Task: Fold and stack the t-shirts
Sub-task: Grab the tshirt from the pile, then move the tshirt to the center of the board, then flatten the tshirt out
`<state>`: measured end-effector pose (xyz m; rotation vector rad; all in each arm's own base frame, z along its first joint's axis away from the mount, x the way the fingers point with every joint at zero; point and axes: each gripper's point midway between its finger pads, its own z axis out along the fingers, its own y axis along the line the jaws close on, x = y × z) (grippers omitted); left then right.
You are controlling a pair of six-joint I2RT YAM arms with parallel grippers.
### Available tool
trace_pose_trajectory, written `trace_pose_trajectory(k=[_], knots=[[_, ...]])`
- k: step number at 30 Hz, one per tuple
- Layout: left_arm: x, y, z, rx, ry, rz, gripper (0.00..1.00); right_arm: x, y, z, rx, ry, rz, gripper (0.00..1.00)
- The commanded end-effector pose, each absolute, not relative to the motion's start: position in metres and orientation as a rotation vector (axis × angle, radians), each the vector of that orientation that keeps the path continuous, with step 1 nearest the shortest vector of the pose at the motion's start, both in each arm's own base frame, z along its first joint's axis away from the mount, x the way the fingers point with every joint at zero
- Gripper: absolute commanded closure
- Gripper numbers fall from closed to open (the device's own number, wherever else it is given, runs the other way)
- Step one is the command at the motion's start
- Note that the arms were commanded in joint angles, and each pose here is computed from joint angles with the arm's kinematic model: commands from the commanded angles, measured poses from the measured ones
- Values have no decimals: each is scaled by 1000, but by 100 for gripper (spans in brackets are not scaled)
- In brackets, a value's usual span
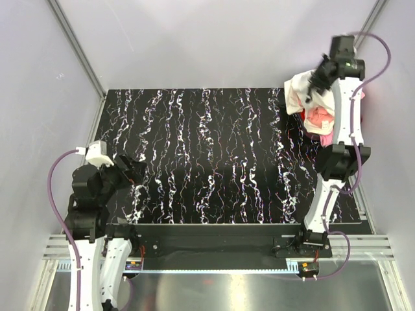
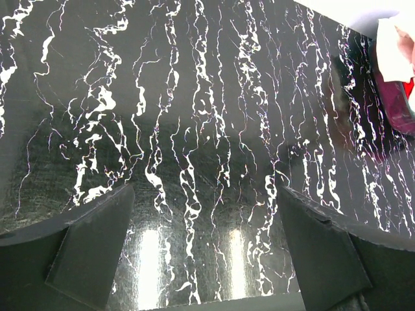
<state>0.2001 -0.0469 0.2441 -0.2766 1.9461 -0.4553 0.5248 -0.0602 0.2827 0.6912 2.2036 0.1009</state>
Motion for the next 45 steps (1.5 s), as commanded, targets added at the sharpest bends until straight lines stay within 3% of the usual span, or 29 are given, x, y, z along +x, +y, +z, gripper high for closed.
trace_pose_trajectory(k=[1, 5, 9, 11, 12, 16, 19, 24, 31, 36, 40, 45], knots=[[205, -49, 251, -252, 1905, -470, 1, 452, 65, 475, 263, 1871, 432, 100], [207, -46, 248, -274, 1921, -459, 1, 387, 124, 553, 138, 1691, 826, 100], [210, -46, 244, -286, 1941, -456, 1, 359, 116, 567, 162, 1628, 808, 100], [210, -45, 243, -289, 1945, -452, 1, 366, 95, 538, 243, 1698, 667, 43], [211, -45, 242, -290, 1953, -451, 1, 367, 85, 508, 310, 1797, 596, 1], [213, -46, 238, -293, 1971, -457, 1, 366, 39, 368, 537, 2168, 230, 0], [214, -48, 234, -295, 2004, -463, 1, 349, 54, 298, 534, 2290, 308, 0], [215, -58, 219, -282, 2137, -450, 1, 312, 101, 264, 508, 2312, 594, 0], [208, -55, 221, -307, 2189, -377, 2, 208, 200, 210, 240, 2541, 575, 0], [194, -67, 215, -325, 2266, -420, 11, 141, 242, 156, 128, 2692, 548, 13], [190, -63, 203, -335, 2302, -344, 12, 68, 318, 122, -225, 2786, 523, 15], [194, -52, 217, -292, 2230, -279, 12, 44, 404, 117, -565, 2725, 431, 19]])
